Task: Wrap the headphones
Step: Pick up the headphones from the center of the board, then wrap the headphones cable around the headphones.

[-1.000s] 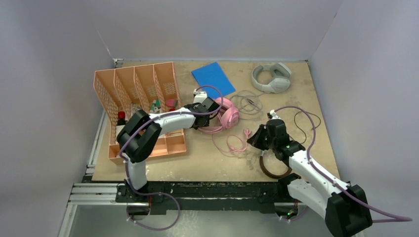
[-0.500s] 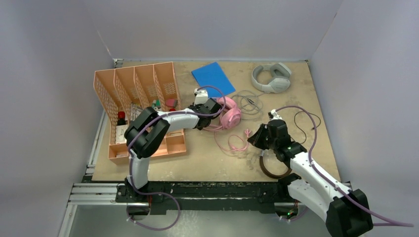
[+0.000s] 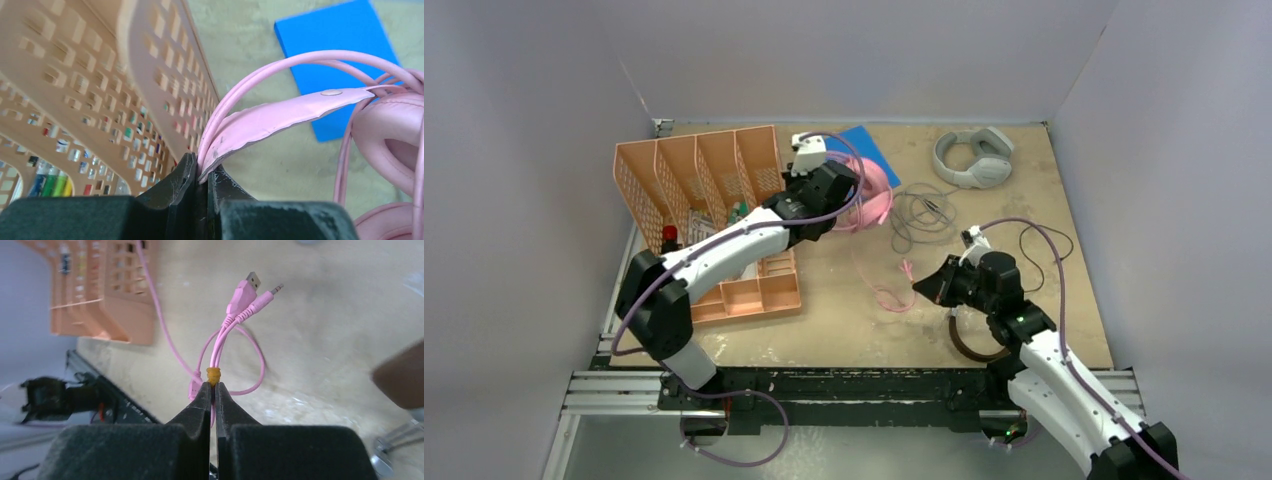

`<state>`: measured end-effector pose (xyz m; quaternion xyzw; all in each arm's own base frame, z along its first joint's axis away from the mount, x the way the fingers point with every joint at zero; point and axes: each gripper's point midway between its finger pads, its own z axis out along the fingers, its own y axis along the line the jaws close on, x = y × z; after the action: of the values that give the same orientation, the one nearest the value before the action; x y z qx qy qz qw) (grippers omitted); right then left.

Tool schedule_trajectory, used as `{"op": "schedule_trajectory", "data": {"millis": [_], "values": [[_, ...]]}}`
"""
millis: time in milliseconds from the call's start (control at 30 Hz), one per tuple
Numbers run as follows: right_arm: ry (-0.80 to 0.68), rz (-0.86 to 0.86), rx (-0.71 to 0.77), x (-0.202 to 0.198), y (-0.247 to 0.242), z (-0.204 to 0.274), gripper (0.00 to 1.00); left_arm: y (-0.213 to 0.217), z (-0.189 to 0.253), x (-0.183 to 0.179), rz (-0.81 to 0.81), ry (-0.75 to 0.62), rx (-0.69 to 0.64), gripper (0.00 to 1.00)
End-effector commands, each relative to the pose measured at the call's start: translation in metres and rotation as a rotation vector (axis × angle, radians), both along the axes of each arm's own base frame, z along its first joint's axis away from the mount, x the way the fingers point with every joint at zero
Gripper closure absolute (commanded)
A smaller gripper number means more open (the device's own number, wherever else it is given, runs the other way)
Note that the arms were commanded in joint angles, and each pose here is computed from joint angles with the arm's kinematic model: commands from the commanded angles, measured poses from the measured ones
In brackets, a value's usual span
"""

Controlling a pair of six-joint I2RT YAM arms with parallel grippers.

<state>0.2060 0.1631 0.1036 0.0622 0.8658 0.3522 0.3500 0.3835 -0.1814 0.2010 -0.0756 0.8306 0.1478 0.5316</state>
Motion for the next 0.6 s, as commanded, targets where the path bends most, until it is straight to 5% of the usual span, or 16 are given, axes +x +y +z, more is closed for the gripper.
{"op": "schedule_trajectory", "data": {"millis": [0,233,567], "values": [[-0.235,0.225,0.128,-0.007,0.03,0.06,1.0,0.016,0.092,0.009,0.076,-0.253,-0.154,1.0],[-0.391,0.421,0.168,-0.032,0.044,0.119,1.0,0.044,0.146,0.011,0.169,-0.435,-0.229,1.0],[-0.517,0.137,0.046,-0.026,-0.003,0.187,1.0,0.081,0.178,0.003,0.214,-0.495,-0.23,1.0]]}}
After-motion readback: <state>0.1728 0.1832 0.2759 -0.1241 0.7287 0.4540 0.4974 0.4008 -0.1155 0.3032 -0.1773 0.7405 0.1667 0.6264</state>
